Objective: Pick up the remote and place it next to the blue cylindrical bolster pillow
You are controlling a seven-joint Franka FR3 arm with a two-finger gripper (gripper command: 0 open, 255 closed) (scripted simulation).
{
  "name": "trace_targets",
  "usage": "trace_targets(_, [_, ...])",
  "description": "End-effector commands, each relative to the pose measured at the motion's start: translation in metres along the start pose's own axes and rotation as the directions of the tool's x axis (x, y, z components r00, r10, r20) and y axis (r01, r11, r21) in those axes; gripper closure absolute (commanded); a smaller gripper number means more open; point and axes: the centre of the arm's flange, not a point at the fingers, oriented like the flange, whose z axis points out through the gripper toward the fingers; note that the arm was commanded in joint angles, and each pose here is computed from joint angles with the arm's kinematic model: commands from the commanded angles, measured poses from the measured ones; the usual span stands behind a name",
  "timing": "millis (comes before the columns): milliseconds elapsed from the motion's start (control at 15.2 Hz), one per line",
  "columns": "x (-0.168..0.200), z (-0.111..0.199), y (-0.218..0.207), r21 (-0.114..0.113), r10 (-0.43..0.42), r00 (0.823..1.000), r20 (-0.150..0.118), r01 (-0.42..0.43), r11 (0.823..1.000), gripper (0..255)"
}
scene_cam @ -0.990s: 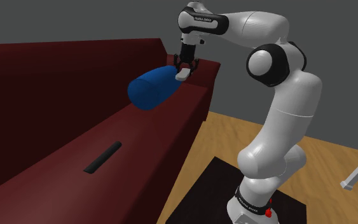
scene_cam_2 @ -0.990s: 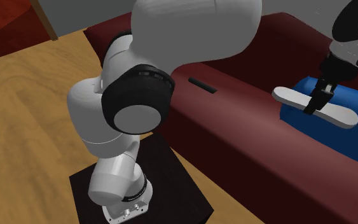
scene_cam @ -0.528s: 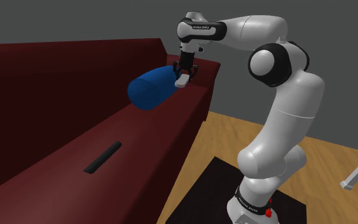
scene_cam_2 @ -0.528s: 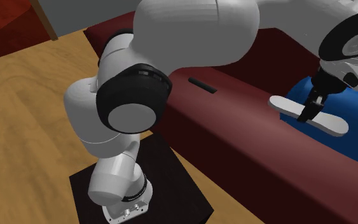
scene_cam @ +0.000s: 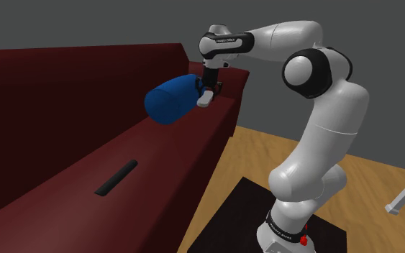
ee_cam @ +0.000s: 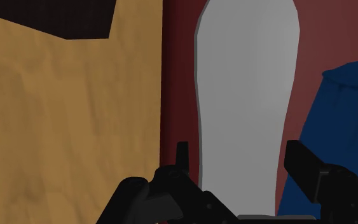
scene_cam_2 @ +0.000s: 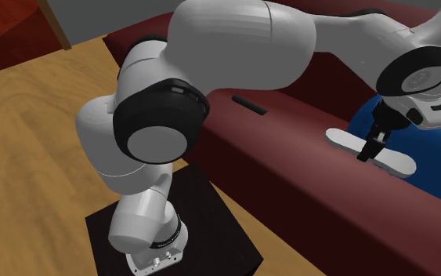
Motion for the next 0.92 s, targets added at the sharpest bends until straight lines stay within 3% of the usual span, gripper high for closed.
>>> trace_targets(0, [0.000,0.011,0.000,0.001,0.000,1.000,-0.001,0.000,1.000,255])
trace_targets(858, [-0.002,0.079,0.003,0.001,0.000,1.000,-0.001,0.000,1.000,255])
